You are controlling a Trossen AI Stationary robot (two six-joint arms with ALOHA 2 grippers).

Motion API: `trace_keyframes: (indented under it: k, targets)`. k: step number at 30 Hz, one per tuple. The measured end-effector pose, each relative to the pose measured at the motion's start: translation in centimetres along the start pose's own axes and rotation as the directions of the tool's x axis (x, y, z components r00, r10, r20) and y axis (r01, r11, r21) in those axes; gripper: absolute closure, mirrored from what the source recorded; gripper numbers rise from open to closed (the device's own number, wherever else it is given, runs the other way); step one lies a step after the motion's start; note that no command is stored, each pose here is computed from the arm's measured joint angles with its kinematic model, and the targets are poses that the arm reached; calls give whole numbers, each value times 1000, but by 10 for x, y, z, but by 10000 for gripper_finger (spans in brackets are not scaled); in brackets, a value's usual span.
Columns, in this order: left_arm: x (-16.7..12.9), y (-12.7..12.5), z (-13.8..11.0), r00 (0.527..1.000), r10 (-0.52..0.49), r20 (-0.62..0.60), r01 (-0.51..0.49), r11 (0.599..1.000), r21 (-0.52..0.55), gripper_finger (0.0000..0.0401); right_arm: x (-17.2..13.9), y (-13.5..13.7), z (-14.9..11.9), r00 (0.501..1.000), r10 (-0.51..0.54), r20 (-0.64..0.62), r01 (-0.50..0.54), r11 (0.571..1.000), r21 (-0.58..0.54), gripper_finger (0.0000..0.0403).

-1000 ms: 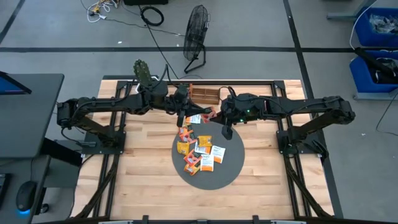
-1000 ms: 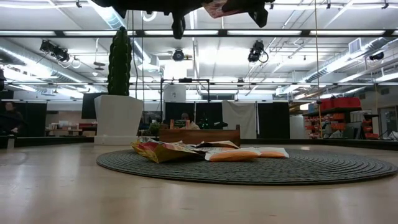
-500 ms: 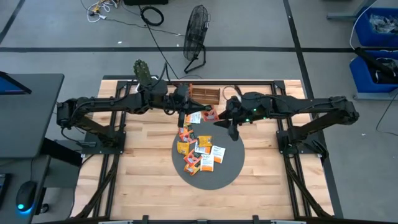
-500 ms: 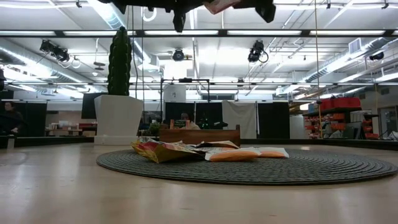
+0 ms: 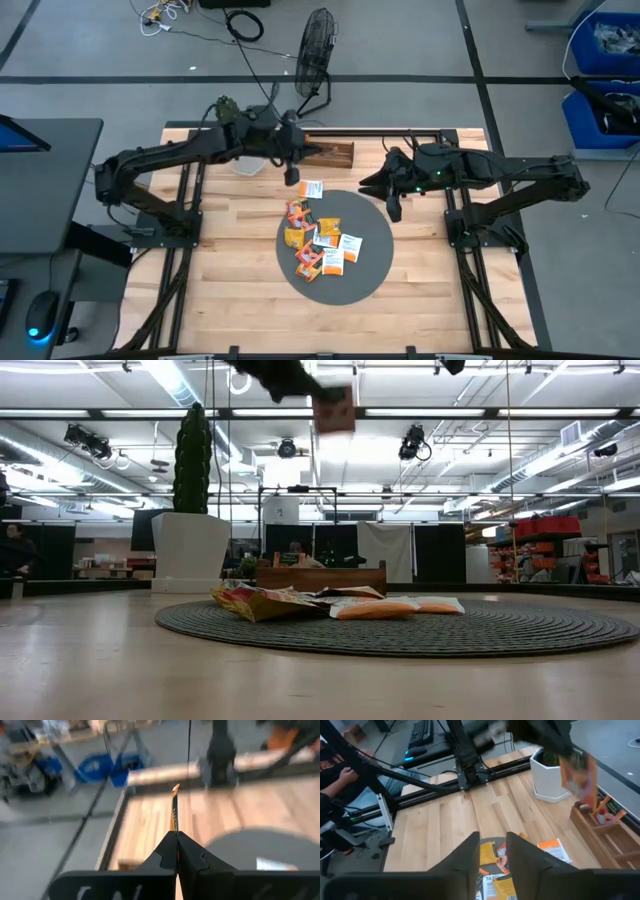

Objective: Pick & Place Tea
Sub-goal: Put the orange tea bag into the left section of the wooden organizer

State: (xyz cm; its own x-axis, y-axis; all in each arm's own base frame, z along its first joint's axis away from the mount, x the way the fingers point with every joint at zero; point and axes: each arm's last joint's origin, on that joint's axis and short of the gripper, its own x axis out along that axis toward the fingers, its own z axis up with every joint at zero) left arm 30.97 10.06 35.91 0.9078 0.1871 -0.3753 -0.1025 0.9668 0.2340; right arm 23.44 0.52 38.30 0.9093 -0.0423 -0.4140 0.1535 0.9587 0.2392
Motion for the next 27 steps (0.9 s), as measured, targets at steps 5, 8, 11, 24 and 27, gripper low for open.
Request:
trace_keyframes:
  k: [5,8,11,24,27]
  targets:
    - [32,10,-22,995,24,-99,-21,999,30,400,1,0,-1,1000,-3,-7,3,1000,0,353]
    - [50,17,-39,983,53,-173,-49,998,27,400,3,0,-1,1000,-4,-11,4,1000,-1,384]
    - [62,28,-56,970,68,-232,-73,997,-13,400,4,0,-1,1000,-6,-15,5,1000,-8,397]
    - [74,78,-111,899,119,-422,-161,985,-66,400,9,0,-3,1000,-11,-28,11,1000,-19,399]
    - [70,84,-117,884,121,-451,-178,980,-85,400,14,0,-3,999,-13,-33,12,1000,-25,401]
